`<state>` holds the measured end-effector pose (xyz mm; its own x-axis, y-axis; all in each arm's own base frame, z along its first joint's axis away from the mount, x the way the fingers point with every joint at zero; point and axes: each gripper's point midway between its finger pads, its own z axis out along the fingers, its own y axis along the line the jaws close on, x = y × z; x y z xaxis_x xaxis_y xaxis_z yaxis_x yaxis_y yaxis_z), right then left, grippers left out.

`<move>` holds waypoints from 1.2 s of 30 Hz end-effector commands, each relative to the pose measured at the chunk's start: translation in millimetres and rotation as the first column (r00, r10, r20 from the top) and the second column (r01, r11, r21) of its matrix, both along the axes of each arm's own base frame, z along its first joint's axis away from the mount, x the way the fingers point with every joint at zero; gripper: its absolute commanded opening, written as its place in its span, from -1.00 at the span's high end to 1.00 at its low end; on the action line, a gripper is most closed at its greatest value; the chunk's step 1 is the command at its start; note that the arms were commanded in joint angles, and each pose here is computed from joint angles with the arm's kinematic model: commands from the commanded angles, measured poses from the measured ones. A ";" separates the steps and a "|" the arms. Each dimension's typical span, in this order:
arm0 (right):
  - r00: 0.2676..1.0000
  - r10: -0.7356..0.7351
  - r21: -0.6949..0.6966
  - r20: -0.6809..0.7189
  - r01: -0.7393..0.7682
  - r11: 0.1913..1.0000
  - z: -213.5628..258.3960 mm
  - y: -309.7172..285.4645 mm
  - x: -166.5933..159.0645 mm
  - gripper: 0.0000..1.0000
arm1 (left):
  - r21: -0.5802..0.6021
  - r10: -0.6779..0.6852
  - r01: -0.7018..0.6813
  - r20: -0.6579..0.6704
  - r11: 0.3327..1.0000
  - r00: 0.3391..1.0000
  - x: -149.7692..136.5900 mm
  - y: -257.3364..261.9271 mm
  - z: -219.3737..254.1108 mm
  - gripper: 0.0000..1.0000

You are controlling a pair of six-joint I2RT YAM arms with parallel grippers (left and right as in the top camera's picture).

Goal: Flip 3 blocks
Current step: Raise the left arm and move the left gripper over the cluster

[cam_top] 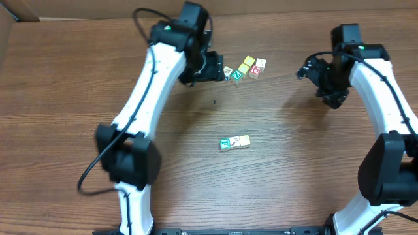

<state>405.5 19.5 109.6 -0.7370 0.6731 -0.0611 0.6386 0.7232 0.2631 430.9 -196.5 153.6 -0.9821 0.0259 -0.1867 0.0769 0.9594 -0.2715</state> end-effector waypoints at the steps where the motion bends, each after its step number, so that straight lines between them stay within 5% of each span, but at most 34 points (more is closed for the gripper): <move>1: 0.999 -0.005 -0.008 0.040 0.006 1.000 9.8 -7.9 5.6 -1.00 | 0.006 0.000 0.000 -0.006 1.000 1.000 15.4 -12.8 -15.5 -0.21; 4: 0.999 -0.011 -0.008 0.043 0.012 1.000 10.0 -10.4 6.5 -1.00 | 0.086 0.004 -0.005 0.018 0.996 1.000 24.0 -9.7 -30.8 -0.11; 7: 0.999 -0.011 -0.008 0.043 0.012 1.000 10.0 -10.4 6.5 -1.00 | 0.217 0.007 -0.022 0.070 0.976 0.998 31.8 2.7 -37.9 -0.32; 9: 0.999 -0.011 -0.009 0.043 0.012 1.000 10.0 -10.5 6.5 -1.00 | 0.254 0.004 -0.031 0.108 0.967 0.994 38.0 2.7 -38.7 -0.29; 13: 0.999 -0.011 -0.008 0.043 0.012 1.000 10.0 -10.4 6.5 -1.00 | 0.217 -0.012 -0.027 0.173 0.976 0.985 50.4 -15.0 -34.7 0.10; 20: 0.999 -0.011 -0.009 0.043 0.012 1.000 10.0 -10.5 6.5 -1.00 | 0.197 -0.033 -0.026 0.290 0.980 0.956 80.8 -29.6 -35.8 -0.11; 26: 0.999 -0.011 -0.008 0.043 0.012 1.000 10.0 -10.4 6.5 -1.00 | 0.195 -0.034 -0.035 0.340 0.980 0.940 102.4 -33.5 -51.8 0.09; 36: 0.999 -0.011 -0.008 0.043 0.012 1.000 10.0 -10.4 6.5 -1.00 | 0.242 -0.042 -0.026 0.269 0.970 0.962 105.3 -32.5 -115.8 0.07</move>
<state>409.2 11.5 110.6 -0.7265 0.6833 -0.0727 0.6445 0.7143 0.2728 533.7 -231.8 58.7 -0.8876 0.0870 -0.4523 0.1145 0.9929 -0.0337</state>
